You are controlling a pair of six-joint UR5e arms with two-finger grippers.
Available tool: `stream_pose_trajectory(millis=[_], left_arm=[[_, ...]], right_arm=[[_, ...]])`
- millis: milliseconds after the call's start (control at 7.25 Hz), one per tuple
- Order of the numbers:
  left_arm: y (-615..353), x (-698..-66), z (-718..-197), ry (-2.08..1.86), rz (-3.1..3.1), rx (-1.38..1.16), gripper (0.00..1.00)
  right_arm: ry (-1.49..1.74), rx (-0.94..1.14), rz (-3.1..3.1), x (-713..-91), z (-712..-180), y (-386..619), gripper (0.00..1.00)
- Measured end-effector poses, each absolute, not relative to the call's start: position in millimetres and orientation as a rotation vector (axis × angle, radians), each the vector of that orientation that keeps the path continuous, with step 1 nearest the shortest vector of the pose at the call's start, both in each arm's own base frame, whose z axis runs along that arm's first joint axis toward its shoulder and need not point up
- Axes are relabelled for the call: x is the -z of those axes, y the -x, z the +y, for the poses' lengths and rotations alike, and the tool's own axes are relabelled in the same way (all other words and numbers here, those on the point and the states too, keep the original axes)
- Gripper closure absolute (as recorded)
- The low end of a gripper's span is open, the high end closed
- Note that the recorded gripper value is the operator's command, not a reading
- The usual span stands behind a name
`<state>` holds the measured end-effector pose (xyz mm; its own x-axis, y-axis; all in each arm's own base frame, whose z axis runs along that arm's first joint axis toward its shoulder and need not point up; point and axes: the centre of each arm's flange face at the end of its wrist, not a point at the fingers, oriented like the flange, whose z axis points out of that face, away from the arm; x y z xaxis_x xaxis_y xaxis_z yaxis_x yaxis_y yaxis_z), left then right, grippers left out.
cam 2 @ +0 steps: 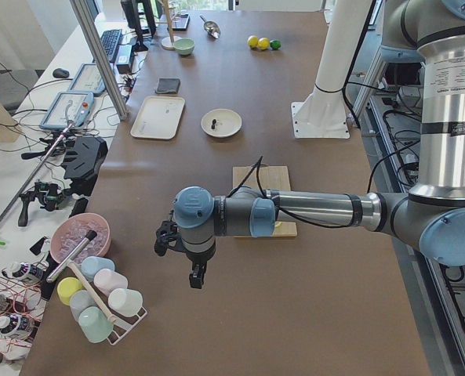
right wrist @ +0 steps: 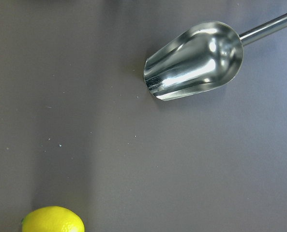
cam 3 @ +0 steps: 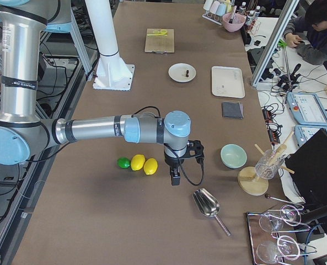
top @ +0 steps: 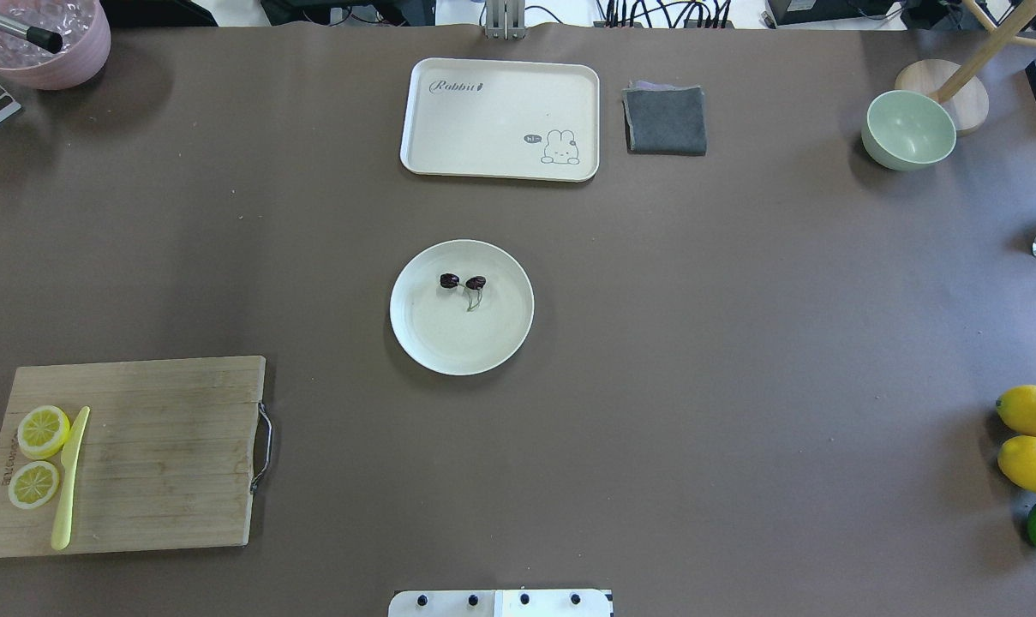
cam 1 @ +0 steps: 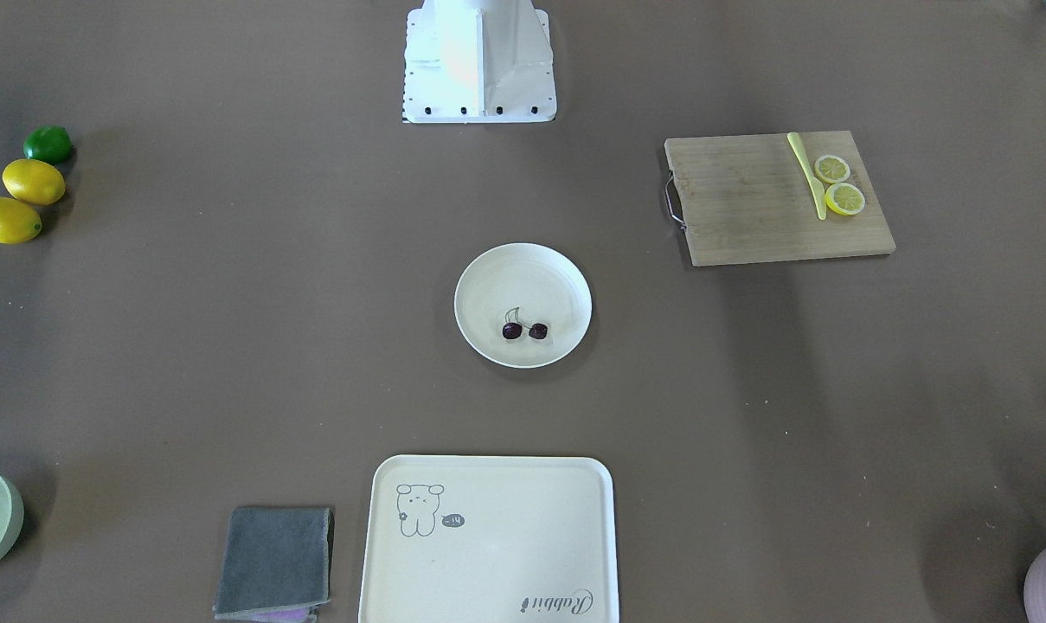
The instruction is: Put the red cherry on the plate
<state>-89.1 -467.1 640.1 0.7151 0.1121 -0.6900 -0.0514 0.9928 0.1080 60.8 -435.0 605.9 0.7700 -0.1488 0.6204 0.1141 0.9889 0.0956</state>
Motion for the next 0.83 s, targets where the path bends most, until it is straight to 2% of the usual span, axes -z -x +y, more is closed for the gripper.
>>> stream_pose_trajectory(millis=[828], left_arm=[[89.2, -640.3, -466.6, -0.084, 0.769, -0.091, 0.02]], right_arm=[[-0.052, 0.153, -0.678, -607.0, -434.3, -59.2, 0.0]])
